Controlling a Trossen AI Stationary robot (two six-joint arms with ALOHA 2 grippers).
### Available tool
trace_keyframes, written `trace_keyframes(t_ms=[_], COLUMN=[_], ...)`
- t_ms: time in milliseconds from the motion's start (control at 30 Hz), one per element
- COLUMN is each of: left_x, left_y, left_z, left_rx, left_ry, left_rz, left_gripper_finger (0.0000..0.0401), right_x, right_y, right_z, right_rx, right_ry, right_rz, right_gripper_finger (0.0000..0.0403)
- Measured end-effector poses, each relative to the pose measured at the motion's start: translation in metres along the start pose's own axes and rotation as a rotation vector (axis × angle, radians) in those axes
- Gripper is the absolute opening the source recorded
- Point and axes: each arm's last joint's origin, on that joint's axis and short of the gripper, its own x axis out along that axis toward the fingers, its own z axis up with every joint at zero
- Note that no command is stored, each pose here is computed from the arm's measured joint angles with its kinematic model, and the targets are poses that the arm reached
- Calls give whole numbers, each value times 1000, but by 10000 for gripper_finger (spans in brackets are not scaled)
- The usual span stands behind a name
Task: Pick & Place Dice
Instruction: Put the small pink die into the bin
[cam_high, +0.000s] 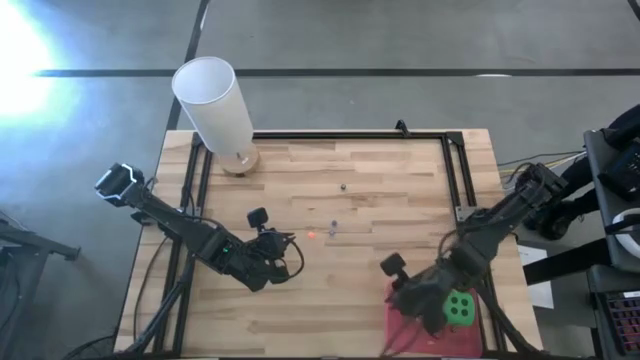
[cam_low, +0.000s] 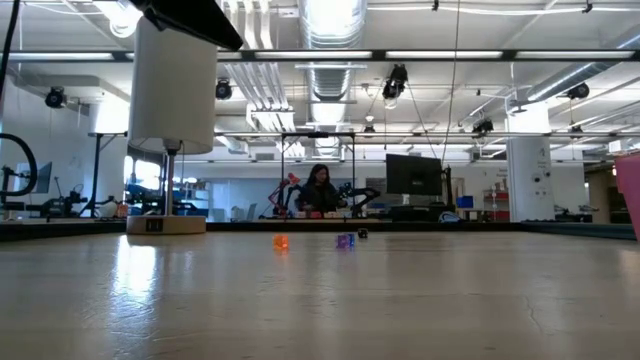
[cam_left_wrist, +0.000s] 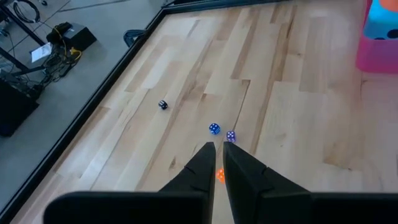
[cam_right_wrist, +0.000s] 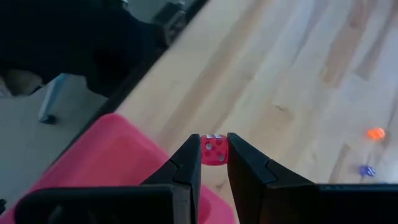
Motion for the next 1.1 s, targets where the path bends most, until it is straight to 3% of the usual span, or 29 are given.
trace_keyframes(t_ms=[467,1100], left_x=[0,0], left_y=[0,-1], left_z=[1,2], left_rx=[-26,-42], left_ry=[-5,-18], left_rz=[-3,-12], left_gripper_finger=[36,36], right_x=[-5,-3], right_y=[31,29], right_z=[-7,-15], right_rx=[-52,-41], right_ry=[13,96], right_rz=[154,153], right_gripper_finger=[54,107])
